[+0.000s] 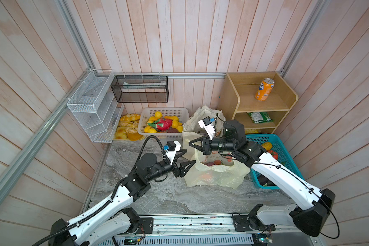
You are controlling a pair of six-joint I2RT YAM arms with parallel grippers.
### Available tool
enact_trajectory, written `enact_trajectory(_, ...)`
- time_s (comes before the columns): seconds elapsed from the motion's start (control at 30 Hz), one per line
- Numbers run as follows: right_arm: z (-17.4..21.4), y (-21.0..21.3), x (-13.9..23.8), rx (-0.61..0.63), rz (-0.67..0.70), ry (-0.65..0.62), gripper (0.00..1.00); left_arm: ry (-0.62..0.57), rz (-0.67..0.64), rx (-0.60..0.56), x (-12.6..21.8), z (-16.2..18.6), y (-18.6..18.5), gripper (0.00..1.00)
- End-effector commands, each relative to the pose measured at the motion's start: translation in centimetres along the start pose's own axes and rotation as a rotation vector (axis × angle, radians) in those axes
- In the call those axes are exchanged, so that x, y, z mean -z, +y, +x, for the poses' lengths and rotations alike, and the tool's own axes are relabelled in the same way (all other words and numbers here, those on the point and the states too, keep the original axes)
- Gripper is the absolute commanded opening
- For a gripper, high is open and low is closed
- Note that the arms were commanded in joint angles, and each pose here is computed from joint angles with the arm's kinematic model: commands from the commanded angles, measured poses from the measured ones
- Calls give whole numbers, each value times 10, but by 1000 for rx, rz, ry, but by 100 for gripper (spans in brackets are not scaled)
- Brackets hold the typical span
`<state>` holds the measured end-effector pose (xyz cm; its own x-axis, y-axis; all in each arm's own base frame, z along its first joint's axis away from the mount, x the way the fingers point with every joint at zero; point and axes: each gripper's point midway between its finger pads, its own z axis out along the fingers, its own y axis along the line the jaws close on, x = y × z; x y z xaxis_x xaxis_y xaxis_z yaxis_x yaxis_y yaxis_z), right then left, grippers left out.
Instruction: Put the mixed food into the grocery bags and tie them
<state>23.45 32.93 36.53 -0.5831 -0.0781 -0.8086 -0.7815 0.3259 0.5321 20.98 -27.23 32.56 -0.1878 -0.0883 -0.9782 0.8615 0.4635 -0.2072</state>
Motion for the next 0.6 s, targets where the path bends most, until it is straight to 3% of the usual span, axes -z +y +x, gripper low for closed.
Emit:
enact_trajectory(0.0,-14,14,23,84,21,-81,0,-57,-100,-24,9,-10,14,88)
enact_trajectory(0.2,-11,25,49,117,16,-177,0,-64,-108,-93,-7,-27,18,95)
enact_trajectory(0.4,-4,23,56,105,30,-194,0,-79,42,-212,-29,-41,-3,98)
enact_trajectory(0.57,-1,18,52,92,34,-198,0,-75,190,-202,-38,-48,-26,99)
